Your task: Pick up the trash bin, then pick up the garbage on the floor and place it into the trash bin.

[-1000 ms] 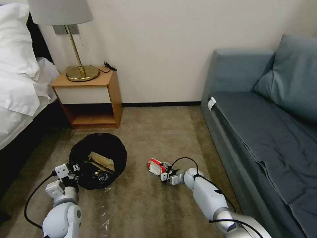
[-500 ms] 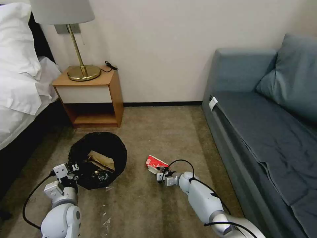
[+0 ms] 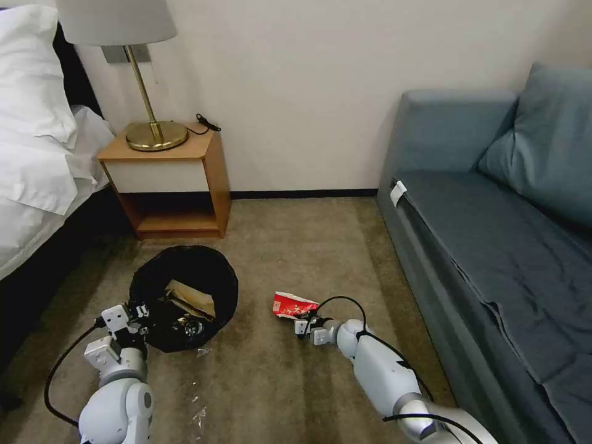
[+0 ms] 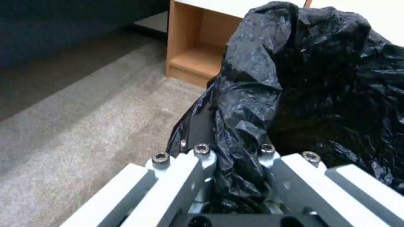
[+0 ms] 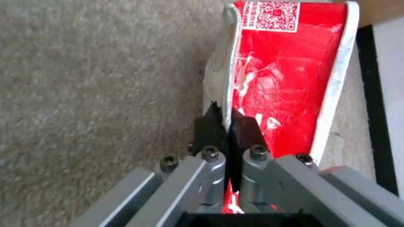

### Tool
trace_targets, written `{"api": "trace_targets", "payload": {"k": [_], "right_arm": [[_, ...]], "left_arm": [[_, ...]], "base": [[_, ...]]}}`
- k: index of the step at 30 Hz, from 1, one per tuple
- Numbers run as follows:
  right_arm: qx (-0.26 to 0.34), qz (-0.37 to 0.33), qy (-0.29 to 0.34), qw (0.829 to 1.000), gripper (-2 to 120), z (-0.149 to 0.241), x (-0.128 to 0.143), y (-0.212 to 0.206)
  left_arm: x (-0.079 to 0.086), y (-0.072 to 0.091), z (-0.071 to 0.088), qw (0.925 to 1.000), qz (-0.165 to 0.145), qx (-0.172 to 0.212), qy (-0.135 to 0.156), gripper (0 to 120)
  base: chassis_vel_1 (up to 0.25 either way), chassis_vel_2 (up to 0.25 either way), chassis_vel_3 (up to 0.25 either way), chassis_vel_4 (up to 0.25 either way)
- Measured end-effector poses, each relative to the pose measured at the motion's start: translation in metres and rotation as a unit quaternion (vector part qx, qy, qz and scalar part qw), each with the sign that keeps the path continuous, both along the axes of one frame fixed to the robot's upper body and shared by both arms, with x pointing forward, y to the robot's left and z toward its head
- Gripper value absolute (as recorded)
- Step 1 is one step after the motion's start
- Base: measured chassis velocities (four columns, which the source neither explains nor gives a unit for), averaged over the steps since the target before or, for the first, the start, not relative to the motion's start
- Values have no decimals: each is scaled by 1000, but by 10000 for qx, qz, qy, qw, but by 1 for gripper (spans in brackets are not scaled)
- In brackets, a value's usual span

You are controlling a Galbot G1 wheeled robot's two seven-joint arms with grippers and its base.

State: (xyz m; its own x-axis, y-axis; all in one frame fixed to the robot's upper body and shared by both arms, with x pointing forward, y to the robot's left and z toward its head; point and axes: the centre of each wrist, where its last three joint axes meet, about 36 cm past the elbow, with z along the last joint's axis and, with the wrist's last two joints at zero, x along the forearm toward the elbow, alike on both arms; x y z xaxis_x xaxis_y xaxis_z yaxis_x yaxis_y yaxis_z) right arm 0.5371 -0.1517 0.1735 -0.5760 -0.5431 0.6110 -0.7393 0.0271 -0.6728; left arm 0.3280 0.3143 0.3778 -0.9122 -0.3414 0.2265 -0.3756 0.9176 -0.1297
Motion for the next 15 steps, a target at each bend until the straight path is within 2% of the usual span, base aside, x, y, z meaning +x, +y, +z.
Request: {"api": "trace_targets", "payload": {"k": [8,12,13,15], "right_arm": [[559,-225,-364,9975,0,16,10,-16],[1163,-591,-733,9887,0,34,21,-23],[1163,-591,-733,9887,0,34,21,-23],[1554,-793,-940,9802,0,46,25,-19]], "left_arm": [[6,0,-2,10000,-21,3,25,4],[11,-7,-5,10000,-84,-21,39,4],[11,-7,-5,10000,-84,-21,39,4],[13,-10,-6,9999,-120,-29,50,4]], "base": [[0,0,0,0],[0,0,0,0],[0,0,0,0],[0,0,0,0]]}}
